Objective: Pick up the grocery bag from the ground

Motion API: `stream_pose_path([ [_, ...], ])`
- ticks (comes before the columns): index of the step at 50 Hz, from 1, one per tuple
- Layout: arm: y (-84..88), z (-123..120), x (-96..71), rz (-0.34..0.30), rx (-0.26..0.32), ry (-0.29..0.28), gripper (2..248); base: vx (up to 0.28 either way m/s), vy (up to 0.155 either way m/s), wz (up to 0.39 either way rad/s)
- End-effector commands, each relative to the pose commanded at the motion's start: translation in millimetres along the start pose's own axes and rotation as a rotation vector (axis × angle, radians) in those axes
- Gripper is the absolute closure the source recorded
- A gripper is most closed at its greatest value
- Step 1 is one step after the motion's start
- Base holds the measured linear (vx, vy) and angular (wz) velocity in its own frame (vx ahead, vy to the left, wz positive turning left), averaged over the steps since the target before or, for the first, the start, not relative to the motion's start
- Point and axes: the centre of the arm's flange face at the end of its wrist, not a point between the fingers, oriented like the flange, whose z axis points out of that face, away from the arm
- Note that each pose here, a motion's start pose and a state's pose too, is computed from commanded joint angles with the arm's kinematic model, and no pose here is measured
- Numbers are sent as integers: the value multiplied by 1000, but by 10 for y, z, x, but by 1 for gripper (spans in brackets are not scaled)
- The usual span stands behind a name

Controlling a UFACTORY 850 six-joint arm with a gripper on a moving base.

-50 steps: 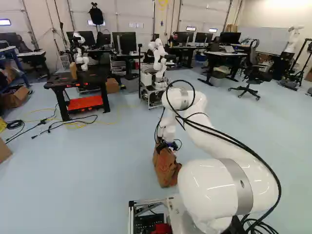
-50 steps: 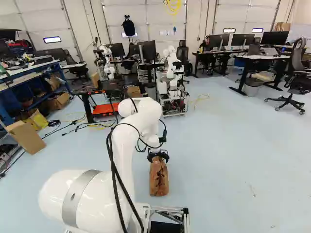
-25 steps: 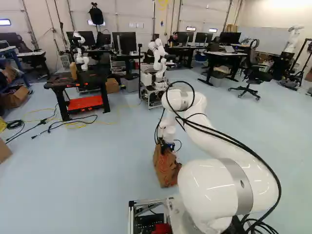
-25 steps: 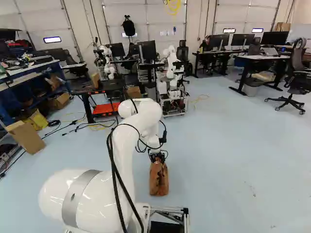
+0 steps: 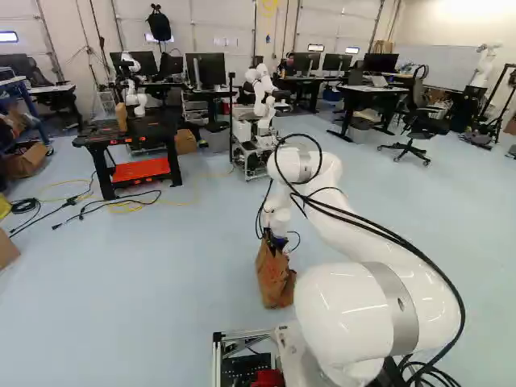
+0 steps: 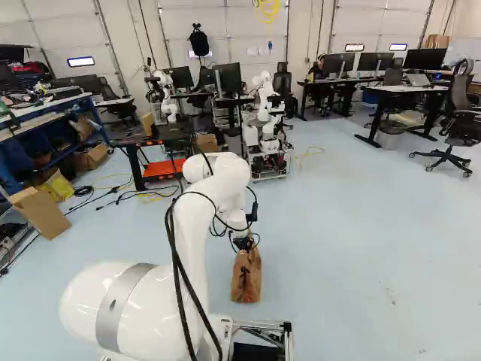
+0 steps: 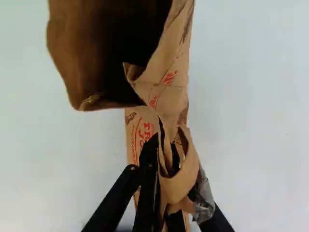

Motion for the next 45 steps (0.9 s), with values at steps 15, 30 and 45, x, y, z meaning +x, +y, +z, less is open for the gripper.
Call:
stream_pose_path([
  [15, 10, -215, 33, 0, 0, 3, 229, 0, 0, 0],
  [30, 19, -439, 63, 0, -1, 9, 229, 0, 0, 0],
  [45, 29, -664, 90, 0, -1, 15, 229, 0, 0, 0],
])
